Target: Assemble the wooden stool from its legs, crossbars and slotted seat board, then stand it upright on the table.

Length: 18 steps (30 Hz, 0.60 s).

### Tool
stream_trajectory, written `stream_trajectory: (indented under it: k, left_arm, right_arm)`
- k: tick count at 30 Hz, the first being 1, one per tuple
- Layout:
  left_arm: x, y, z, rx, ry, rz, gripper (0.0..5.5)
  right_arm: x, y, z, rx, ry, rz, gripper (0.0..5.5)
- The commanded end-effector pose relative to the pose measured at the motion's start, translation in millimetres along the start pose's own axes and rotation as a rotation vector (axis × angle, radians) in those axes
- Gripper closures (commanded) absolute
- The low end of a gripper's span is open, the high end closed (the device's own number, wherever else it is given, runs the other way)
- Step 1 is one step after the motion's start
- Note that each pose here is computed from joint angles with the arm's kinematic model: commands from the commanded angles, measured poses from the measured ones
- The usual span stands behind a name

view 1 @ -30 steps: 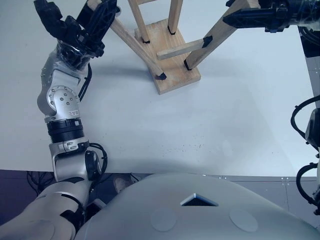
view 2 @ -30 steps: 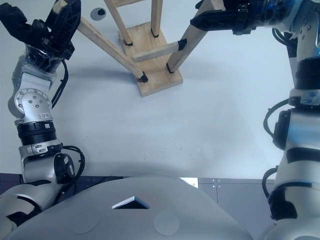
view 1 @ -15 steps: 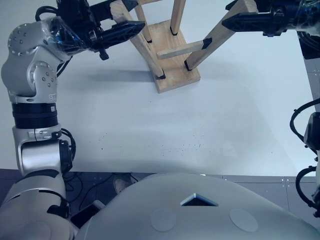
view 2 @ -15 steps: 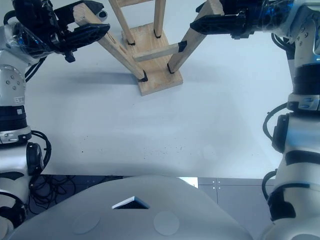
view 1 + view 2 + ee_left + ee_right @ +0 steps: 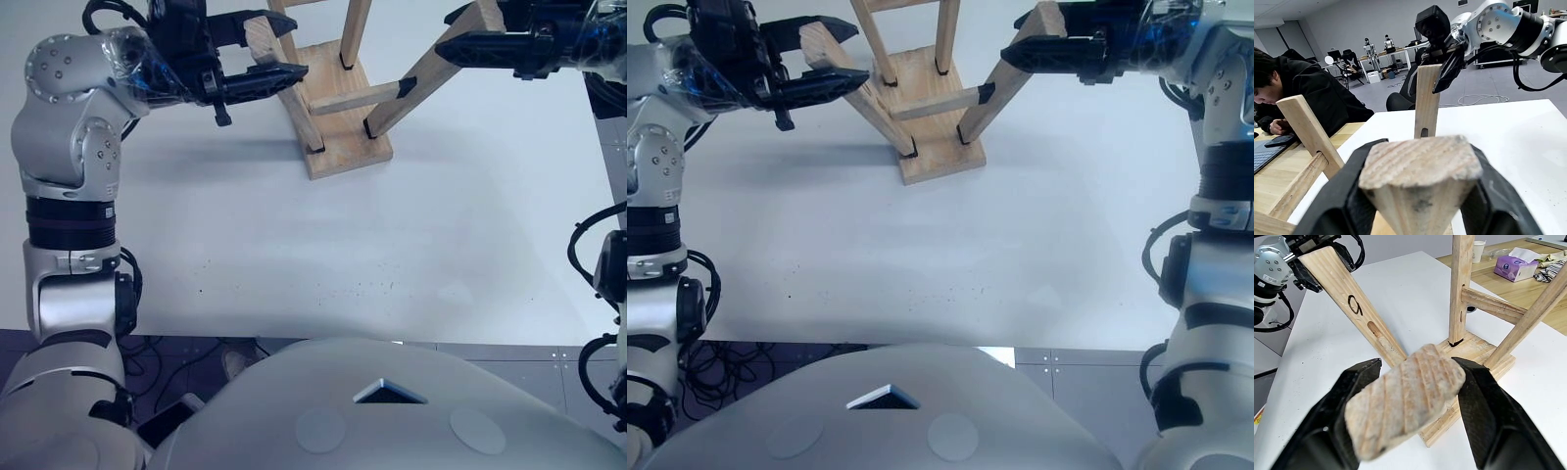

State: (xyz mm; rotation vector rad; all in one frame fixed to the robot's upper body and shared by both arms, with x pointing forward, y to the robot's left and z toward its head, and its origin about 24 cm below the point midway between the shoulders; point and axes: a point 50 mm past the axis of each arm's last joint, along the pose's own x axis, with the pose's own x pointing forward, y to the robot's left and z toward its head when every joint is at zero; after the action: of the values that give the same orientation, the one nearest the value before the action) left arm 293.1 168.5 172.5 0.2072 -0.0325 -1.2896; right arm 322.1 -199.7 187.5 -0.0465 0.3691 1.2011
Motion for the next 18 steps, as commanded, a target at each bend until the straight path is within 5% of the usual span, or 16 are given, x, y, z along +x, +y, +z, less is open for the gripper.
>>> stream_trajectory:
  k: [1,18]
  left_arm:
    - [7.9,-6.4,-40.2,-0.137,0.174,-0.013,3.49]
    - [42.3,-18.5,-52.7,-0.183,0.281,-0.137,3.49]
  right_arm:
    - [19.7,6.8,-35.7,0.15,0.055,0.092,3.11]
    - [35.6,22.3,-35.8,0.124,0.076,0.167,3.14]
